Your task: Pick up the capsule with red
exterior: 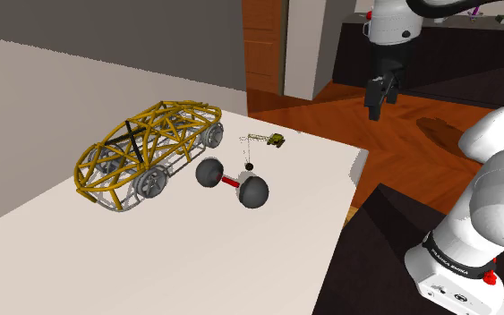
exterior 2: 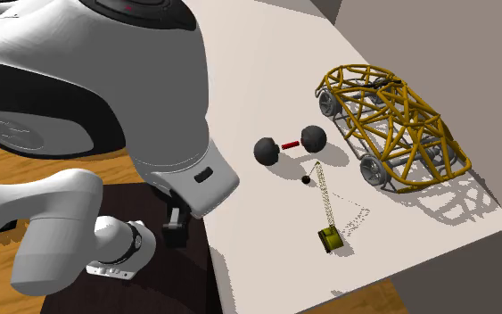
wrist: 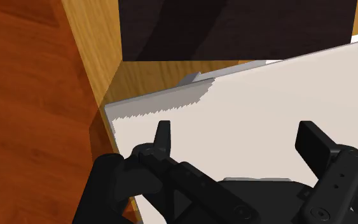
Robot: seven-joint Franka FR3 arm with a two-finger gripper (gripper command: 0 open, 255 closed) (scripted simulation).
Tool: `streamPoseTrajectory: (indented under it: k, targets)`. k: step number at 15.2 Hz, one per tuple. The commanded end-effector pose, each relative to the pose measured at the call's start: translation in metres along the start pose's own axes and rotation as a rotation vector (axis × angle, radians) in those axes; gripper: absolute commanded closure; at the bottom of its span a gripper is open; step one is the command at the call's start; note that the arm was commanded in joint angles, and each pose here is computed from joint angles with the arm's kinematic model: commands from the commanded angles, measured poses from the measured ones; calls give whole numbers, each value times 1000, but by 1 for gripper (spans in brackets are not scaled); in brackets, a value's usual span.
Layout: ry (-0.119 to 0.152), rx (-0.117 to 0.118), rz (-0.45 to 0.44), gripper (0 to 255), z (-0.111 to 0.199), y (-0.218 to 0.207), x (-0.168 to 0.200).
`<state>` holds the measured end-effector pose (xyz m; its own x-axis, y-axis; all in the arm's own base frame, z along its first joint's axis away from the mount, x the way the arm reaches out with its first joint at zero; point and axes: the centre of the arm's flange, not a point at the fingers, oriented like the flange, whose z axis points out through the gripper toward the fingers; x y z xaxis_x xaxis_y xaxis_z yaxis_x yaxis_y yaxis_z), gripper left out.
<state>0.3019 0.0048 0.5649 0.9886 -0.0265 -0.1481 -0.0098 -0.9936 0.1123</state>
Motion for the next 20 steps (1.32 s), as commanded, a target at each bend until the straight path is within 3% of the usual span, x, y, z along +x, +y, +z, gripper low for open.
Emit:
streamPoseTrajectory:
  k: [1,20]
  targets:
    - [0,0,0,0,0,0,0]
    - [83,41,-144,0,80,-155,161]
